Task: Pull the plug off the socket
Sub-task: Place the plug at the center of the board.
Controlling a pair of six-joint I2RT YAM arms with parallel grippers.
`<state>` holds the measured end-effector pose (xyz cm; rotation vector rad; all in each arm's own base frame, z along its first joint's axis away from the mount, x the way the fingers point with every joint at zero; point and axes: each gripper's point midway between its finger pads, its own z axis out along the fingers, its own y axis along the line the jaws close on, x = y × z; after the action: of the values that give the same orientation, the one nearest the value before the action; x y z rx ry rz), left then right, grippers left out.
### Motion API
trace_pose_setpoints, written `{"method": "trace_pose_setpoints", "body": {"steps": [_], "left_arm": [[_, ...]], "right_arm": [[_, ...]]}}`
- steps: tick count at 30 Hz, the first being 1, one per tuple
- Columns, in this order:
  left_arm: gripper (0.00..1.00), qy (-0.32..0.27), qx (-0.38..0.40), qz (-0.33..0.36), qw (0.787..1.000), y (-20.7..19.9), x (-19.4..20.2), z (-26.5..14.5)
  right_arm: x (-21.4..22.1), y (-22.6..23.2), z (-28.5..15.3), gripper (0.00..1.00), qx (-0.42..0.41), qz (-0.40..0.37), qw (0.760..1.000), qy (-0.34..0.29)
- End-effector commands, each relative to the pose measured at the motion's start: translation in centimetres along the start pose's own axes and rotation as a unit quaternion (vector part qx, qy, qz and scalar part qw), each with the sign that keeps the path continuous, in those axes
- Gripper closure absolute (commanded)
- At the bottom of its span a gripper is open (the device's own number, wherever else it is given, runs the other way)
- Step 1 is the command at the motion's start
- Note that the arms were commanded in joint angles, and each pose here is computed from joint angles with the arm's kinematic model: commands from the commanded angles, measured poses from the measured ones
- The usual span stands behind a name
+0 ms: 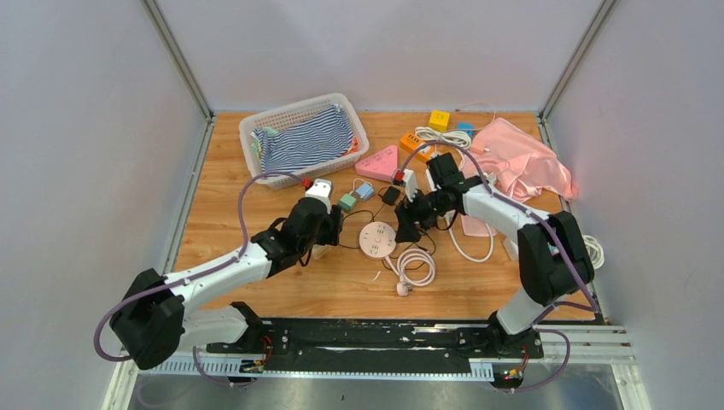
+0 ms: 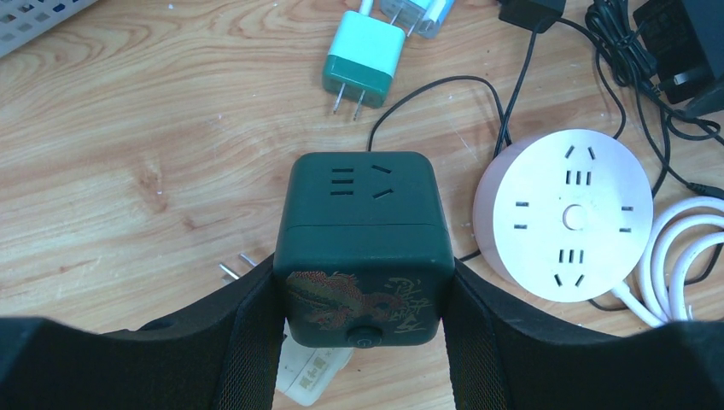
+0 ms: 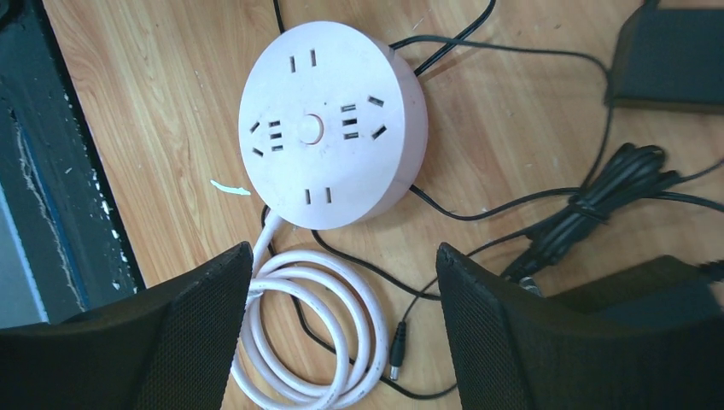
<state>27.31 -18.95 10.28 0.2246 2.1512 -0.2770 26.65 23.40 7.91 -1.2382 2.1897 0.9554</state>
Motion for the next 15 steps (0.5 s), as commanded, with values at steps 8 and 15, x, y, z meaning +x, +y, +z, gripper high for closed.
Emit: {"method": "trace_pose_setpoints", "body": {"steps": [8, 15], "left_arm": [[0.72, 0.034, 0.000, 0.001, 0.999, -0.3, -0.5, 1.7], [0.61, 0.045, -0.008, 0.003, 0.999, -0.2, -0.4, 2.2]], "right_arm": [[-3.1, -0.3, -6.5, 0.20, 0.088, -0.104, 0.990, -0.044], [-3.8, -0.4, -9.3, 0.20, 0.104, -0.100, 0.986, -0.086]]}}
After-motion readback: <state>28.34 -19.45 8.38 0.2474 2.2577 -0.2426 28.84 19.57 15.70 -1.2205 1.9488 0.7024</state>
